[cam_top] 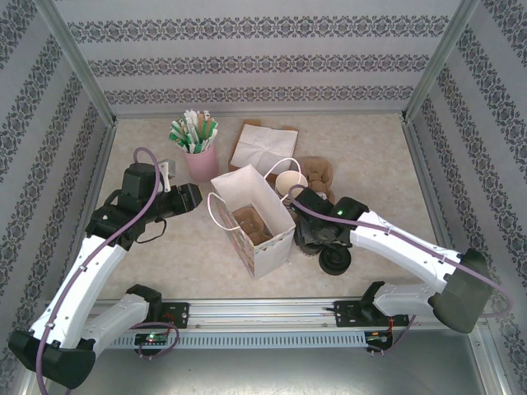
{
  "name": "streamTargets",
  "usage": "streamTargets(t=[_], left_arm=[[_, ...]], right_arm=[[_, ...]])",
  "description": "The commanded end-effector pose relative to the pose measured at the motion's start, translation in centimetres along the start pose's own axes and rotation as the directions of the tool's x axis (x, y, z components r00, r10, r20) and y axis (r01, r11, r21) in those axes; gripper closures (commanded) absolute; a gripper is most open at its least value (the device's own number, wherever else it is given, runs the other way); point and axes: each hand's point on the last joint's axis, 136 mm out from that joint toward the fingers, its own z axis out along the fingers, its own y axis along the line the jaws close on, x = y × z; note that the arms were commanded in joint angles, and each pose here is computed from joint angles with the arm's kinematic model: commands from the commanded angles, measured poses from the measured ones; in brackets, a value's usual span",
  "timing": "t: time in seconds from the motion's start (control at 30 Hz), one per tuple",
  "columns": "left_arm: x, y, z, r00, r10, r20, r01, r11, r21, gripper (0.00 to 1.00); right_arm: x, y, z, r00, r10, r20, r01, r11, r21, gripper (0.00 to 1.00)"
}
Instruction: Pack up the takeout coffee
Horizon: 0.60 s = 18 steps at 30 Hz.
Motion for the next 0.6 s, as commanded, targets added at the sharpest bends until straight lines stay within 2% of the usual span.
streamTargets(t=[0.0,0.33,0.57], left_arm=[[-0.1,-0.2,0.2,1.0,-0.005,0.004,0.005,1.0,0.012,0.48],[0.0,-0.2,0.3,1.0,-0.007,0.001,0.007,1.0,0.015,0.48],[-0.2,-0.3,0.3,1.0,-0.005,0.006,0.005,1.0,0.016,0.48]], right_arm=[[-0.5,-0.5,-0.1,1.0,-0.003,0.005,0.003,1.0,0.031,0.22],[-0.4,-0.5,0.3,1.0,-0.004,-0.004,0.005,0.999,0.038,0.23],[-0.6,-0.7,-0.9,1.0,0.008,0.022,-0.008,1.0,0.021,0.32]])
